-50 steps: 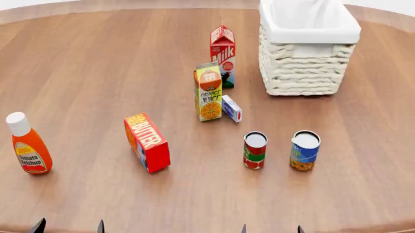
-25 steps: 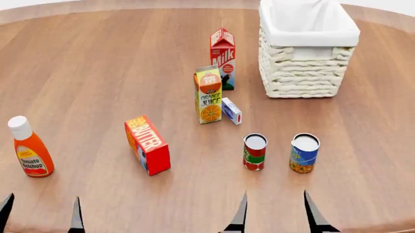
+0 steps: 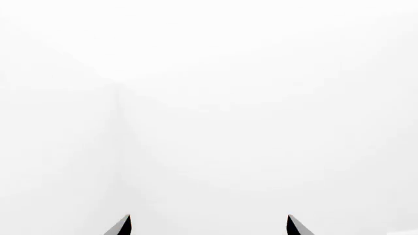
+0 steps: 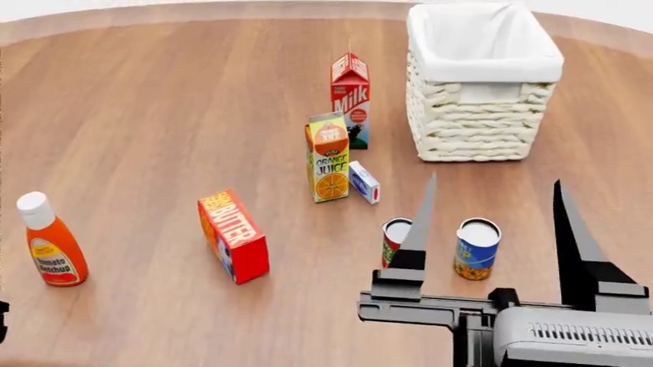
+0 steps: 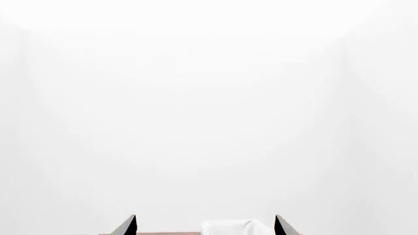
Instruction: Pick up the alphabet soup and the tomato sauce, and put them in the basket.
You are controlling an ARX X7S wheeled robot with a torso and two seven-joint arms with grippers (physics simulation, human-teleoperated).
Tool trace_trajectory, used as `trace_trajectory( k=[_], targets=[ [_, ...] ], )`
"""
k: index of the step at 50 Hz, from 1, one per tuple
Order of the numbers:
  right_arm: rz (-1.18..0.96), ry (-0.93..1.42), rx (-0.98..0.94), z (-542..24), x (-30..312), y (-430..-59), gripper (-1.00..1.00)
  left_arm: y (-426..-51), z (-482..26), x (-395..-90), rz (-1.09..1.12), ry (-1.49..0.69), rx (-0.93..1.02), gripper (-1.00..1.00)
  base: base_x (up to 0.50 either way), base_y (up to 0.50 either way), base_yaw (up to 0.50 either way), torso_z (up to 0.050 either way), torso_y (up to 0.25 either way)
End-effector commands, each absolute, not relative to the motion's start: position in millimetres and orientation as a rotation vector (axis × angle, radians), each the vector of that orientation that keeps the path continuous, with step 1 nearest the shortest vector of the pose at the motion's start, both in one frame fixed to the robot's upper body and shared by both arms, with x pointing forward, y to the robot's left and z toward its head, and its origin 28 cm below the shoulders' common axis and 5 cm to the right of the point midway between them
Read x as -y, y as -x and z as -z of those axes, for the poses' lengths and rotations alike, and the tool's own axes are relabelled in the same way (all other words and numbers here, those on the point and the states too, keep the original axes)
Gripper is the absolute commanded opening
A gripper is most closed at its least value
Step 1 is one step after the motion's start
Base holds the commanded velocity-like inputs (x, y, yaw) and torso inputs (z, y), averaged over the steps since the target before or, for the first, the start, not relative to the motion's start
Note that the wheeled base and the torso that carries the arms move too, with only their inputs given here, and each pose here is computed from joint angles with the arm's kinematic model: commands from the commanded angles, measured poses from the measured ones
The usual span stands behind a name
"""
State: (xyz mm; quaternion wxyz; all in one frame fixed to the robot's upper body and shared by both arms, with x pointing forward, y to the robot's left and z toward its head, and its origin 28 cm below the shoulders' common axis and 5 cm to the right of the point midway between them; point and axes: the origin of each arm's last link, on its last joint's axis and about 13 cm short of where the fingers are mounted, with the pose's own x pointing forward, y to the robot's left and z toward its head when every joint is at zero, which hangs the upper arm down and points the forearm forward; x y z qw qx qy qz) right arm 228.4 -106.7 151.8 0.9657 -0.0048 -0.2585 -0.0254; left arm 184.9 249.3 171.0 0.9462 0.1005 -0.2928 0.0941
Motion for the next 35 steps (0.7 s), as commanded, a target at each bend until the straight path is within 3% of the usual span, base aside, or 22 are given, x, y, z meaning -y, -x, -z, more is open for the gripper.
trace_trajectory(
  k=[1, 24, 35],
  targets=[
    [0.039, -0.008, 0.579, -161.5, 106.9, -221.3, 1.00, -170.1, -185.9, -249.7, -0.193, -0.211, 0.684, 1.00, 0.00, 0.00, 0.00, 0.050, 0.033],
    [0.006, -0.023, 0.587, -158.6, 102.6, -217.8, 1.00, -168.1, -187.6, -247.2, -0.184, -0.194, 0.703, 1.00, 0.00, 0.00, 0.00, 0.050, 0.033],
    [-0.001, -0.030, 0.577, -156.1, 102.9, -217.9, 1.00, -167.9, -187.8, -246.5, -0.180, -0.184, 0.708, 1.00, 0.00, -0.13, 0.00, 0.002, 0.000]
  ],
)
